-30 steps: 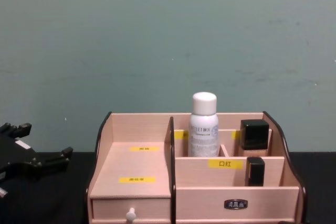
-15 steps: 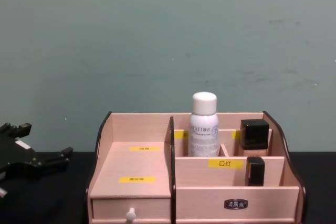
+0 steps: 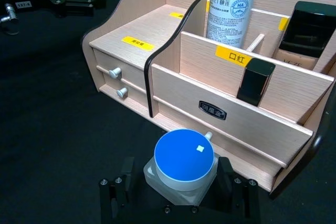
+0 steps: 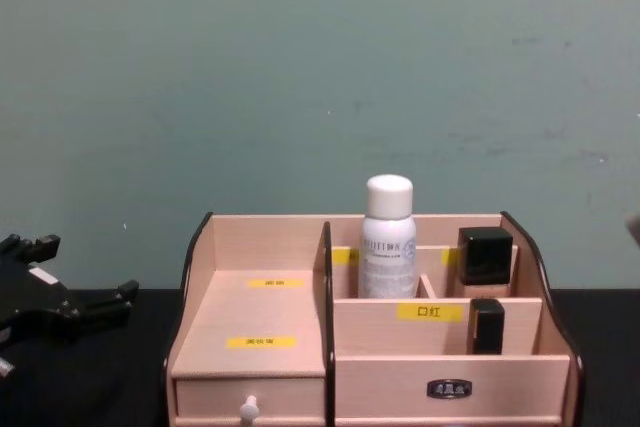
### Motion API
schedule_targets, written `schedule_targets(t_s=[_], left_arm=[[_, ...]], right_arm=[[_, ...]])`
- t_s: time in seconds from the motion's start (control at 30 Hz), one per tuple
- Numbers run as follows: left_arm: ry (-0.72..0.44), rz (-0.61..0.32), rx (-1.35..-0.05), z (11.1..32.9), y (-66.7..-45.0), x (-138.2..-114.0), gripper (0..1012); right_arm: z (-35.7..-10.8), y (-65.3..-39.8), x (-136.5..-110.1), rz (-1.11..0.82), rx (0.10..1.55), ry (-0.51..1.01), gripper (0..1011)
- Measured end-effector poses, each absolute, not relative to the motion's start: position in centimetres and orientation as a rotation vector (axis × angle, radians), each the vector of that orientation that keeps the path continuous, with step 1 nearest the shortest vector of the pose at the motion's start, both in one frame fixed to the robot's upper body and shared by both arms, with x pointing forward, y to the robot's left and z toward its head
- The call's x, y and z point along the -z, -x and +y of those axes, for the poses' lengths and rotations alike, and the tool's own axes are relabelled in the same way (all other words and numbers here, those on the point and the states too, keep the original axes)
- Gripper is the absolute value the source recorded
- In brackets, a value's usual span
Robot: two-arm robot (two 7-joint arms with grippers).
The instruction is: Pick up the facial cleanser and watermelon frost from the table and place them into the tiered storage box.
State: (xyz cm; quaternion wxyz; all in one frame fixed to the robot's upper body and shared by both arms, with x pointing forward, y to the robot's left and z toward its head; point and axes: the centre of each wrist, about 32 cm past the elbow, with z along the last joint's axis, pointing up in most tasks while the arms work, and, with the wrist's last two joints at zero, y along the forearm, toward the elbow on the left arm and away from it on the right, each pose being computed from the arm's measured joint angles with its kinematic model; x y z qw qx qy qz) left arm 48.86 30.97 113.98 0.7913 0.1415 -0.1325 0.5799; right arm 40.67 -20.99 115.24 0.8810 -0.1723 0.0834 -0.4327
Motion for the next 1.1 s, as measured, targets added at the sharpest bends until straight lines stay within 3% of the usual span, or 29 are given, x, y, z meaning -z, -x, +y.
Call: schedule_targets(t_s=[1.1], left_arm=[[-0.305,-0.285,-1.248,31.0,-48.9,-114.0,1001]], right_arm=[[-20.3,-41.7,-114.9,0.145,0.905,0.398,1003]])
